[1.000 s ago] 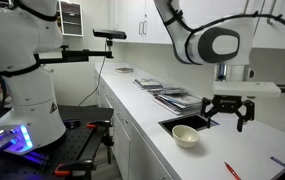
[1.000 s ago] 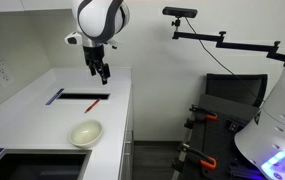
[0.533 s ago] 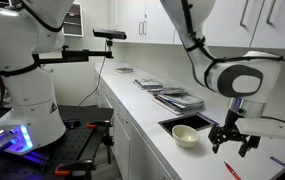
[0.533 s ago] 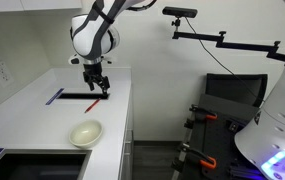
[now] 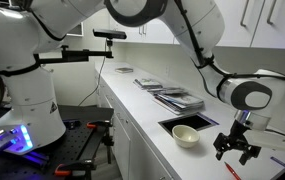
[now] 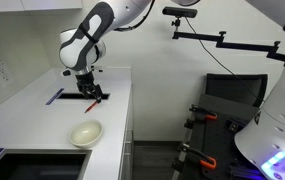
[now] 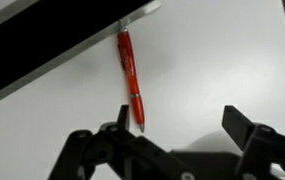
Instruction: Put the pen in the bowl
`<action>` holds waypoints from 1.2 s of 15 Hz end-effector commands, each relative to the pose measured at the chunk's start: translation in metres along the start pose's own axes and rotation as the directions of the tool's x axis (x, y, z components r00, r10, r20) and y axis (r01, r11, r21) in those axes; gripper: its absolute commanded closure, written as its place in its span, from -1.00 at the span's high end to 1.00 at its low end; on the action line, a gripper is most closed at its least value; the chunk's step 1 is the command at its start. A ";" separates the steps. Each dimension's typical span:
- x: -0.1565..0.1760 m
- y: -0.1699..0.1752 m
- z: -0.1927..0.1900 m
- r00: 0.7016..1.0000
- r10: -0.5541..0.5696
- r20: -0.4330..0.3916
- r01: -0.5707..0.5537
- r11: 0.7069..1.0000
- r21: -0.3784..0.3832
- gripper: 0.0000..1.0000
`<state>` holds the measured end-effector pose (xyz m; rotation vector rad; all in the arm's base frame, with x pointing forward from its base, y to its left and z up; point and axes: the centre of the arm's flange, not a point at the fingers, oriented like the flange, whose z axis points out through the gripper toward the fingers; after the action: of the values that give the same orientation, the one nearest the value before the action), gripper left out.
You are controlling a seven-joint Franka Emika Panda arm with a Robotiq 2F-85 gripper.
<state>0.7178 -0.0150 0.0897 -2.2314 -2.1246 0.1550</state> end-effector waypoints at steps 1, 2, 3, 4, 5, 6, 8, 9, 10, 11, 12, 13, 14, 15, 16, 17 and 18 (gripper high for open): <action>0.001 0.034 0.016 1.000 -0.020 0.002 0.020 1.000 0.023 1.00; 0.001 0.037 0.021 1.000 -0.020 -0.003 0.020 1.000 0.018 1.00; 0.002 0.040 0.025 1.000 -0.023 -0.013 0.023 1.000 0.010 1.00; 0.004 0.042 0.029 1.000 -0.026 -0.016 0.026 1.000 0.006 1.00; 0.005 0.045 0.033 0.999 -0.034 -0.020 0.034 0.999 0.006 1.00; 0.006 0.047 0.037 0.999 -0.035 -0.024 0.035 0.999 0.010 0.91; 0.008 0.049 0.043 0.999 -0.034 -0.020 0.034 0.999 0.024 0.65; 0.008 0.050 0.045 0.999 -0.032 -0.017 0.032 0.999 0.030 0.33; 0.009 0.050 0.047 0.999 -0.030 -0.016 0.030 0.999 0.035 0.19; 0.008 0.050 0.048 1.000 -0.027 -0.015 0.027 0.999 0.036 0.01; 0.008 0.050 0.049 1.000 -0.024 -0.014 0.025 0.999 0.035 -0.14; 0.008 0.051 0.048 1.000 -0.022 -0.016 0.022 0.999 0.027 -0.28; 0.008 0.051 0.046 1.000 -0.021 -0.023 0.022 1.000 0.023 -0.44; 0.009 0.051 0.044 0.999 -0.023 -0.029 0.023 1.000 0.015 -0.58; 0.010 0.051 0.042 0.999 -0.022 -0.032 0.022 1.000 0.007 -0.75; 0.010 0.052 0.042 0.999 -0.021 -0.033 0.021 1.000 0.005 -0.88; 0.009 0.051 0.042 0.999 -0.016 -0.036 0.017 1.000 0.007 -0.98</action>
<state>0.7522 -0.0098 0.0426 -2.2162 -2.1283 0.1278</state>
